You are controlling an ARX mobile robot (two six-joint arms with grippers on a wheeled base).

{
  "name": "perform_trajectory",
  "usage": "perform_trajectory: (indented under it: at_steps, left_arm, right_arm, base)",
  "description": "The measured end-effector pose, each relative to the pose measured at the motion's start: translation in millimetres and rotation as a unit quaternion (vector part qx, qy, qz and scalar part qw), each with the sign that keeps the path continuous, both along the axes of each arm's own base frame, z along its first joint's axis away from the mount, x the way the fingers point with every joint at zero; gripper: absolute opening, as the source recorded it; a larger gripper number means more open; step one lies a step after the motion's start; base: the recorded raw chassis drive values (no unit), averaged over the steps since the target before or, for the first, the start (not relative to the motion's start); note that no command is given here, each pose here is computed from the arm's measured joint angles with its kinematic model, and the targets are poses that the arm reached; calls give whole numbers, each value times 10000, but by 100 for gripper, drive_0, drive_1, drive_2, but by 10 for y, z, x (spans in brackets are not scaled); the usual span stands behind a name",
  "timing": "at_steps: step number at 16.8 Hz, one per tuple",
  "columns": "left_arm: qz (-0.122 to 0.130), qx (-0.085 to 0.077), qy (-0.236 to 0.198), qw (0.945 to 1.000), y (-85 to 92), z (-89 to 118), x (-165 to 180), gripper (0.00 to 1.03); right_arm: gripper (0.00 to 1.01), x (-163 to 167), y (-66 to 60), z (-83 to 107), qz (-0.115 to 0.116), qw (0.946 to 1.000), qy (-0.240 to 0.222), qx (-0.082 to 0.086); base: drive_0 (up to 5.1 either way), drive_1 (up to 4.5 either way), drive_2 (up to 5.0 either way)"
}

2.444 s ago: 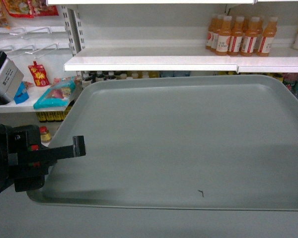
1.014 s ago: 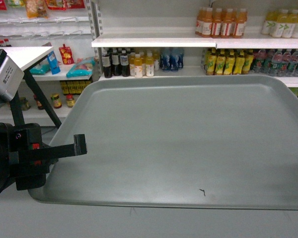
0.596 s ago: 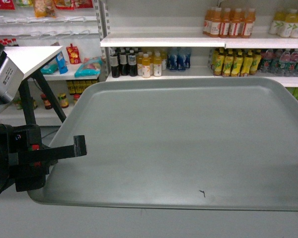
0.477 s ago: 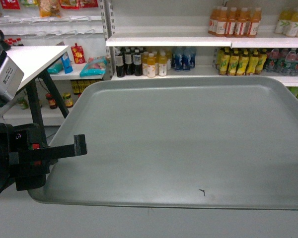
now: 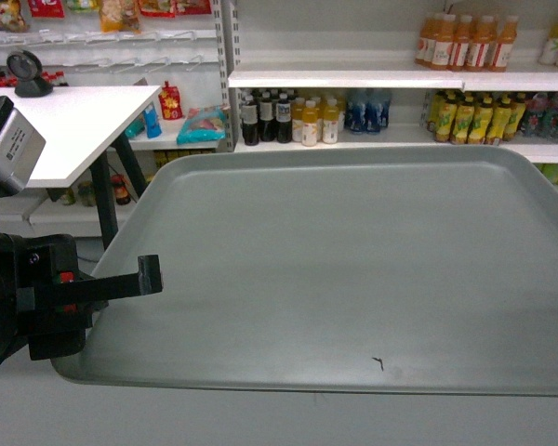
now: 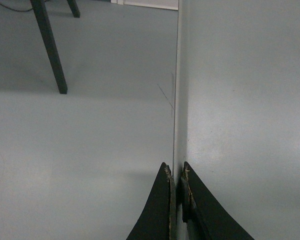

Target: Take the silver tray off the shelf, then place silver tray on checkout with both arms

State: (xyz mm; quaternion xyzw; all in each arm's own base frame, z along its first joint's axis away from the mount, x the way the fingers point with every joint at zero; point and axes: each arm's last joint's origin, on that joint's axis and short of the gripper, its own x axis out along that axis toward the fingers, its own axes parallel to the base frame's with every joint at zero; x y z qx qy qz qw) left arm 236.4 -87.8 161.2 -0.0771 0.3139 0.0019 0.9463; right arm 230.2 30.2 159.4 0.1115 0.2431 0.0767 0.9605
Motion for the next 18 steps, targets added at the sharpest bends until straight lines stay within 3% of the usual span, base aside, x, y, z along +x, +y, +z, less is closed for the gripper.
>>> perform_trajectory:
  at_steps: [8,18]
  left_arm:
    - [0,-8,-19,10000,-1,4,3,3]
    - [3,-8,-26,10000,-1,5,3,3]
  right_arm:
    - [3,3,0,5,0,10000,-30,4]
    - [3,0,-1,1,0,10000,-9,2]
  base:
    - [0,0,0]
    - [-489,256,256]
